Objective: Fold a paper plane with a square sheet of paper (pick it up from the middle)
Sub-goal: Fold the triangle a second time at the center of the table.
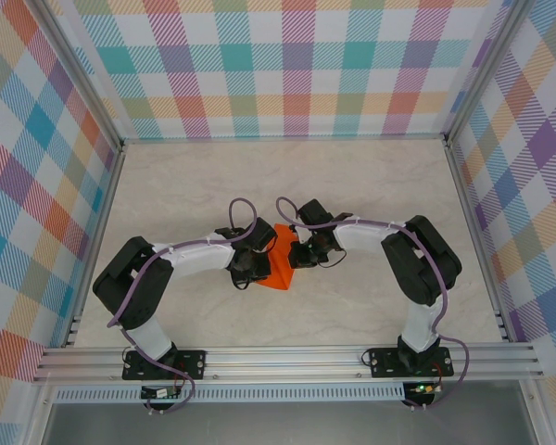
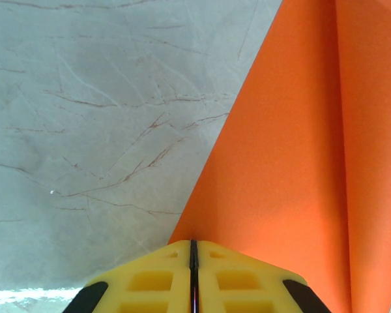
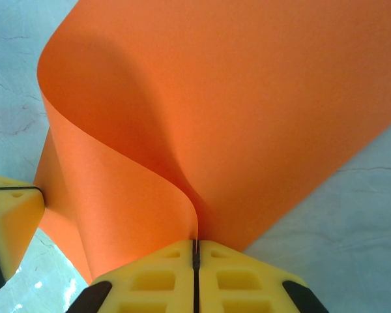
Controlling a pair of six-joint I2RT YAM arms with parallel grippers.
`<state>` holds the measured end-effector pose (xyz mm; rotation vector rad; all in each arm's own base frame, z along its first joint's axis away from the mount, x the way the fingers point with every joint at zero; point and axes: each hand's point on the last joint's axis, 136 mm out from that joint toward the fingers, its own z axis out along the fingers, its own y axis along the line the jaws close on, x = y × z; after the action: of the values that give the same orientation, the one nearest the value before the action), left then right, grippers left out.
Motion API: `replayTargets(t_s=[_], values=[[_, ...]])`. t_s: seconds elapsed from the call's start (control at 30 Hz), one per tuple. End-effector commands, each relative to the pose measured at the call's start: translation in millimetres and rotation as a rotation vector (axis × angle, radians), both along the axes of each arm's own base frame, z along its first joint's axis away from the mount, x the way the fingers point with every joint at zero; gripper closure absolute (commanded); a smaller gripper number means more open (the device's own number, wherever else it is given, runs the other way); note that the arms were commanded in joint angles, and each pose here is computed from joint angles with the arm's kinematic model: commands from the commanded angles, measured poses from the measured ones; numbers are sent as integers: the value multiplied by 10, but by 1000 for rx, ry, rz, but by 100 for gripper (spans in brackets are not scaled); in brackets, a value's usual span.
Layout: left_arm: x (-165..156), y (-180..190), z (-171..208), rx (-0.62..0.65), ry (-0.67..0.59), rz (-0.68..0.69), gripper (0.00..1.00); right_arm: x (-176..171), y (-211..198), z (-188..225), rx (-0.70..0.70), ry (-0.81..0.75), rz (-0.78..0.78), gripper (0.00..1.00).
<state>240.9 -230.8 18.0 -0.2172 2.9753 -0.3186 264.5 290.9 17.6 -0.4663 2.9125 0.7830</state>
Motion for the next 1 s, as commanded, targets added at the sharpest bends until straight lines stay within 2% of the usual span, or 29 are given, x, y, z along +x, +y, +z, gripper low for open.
replayTargets(t_s=[0.0,0.5,0.73,0.8,0.97], values=[[-59,49,-24,31,19,-4,91,22,-9,129,10,-30,5,92],[-49,32,6,19,11,-3,91,-5,-44,-35,-27,5,-3,92],[49,-55,223,-38,-40,1,88,-29,-81,-99,-43,12,-7,94],[90,-85,311,-72,-57,7,85,-20,-73,-96,-40,8,-6,94],[267,-173,569,-268,-111,62,85,-10,-62,-97,-37,10,-8,94]])
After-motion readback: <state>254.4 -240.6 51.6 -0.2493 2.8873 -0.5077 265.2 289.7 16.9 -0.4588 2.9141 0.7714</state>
